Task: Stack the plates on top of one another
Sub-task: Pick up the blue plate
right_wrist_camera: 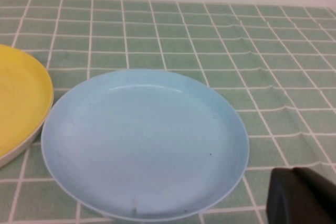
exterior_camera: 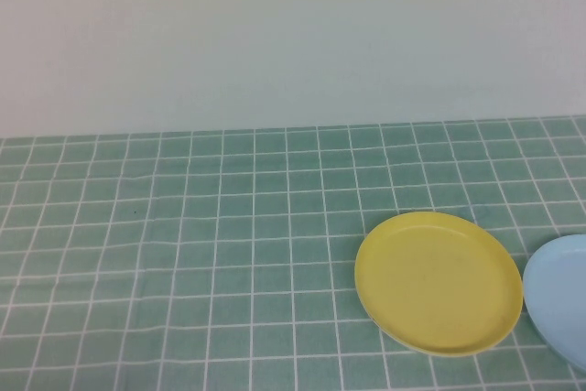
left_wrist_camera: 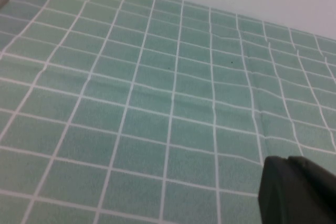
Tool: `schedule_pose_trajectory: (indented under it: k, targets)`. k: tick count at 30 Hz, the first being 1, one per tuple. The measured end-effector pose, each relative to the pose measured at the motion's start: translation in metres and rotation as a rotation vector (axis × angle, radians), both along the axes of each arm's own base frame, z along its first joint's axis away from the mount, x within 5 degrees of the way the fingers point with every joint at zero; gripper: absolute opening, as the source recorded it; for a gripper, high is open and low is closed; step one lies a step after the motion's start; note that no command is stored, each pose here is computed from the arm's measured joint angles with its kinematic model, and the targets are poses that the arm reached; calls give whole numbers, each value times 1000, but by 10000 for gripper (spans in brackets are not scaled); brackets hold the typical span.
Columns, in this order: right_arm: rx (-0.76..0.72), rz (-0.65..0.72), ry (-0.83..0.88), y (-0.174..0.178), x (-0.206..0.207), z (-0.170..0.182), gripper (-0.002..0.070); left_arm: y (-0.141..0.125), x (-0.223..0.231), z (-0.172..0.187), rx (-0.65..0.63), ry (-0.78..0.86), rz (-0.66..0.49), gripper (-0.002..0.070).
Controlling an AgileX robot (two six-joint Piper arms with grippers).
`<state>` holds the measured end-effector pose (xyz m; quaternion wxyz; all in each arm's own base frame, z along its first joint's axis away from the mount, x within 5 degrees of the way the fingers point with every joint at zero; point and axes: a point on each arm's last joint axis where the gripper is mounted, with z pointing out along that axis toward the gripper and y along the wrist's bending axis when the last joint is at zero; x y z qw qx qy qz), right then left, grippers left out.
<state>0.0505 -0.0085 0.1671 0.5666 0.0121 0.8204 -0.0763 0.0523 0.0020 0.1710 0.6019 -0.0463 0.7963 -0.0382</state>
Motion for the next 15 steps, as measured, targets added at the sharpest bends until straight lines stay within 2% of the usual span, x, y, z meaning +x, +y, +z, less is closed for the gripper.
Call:
schedule_pose_trajectory:
  k: [15]
  targets:
    - [0, 0, 0, 0, 0, 0, -2, 0, 0, 0, 20, 2, -4, 0]
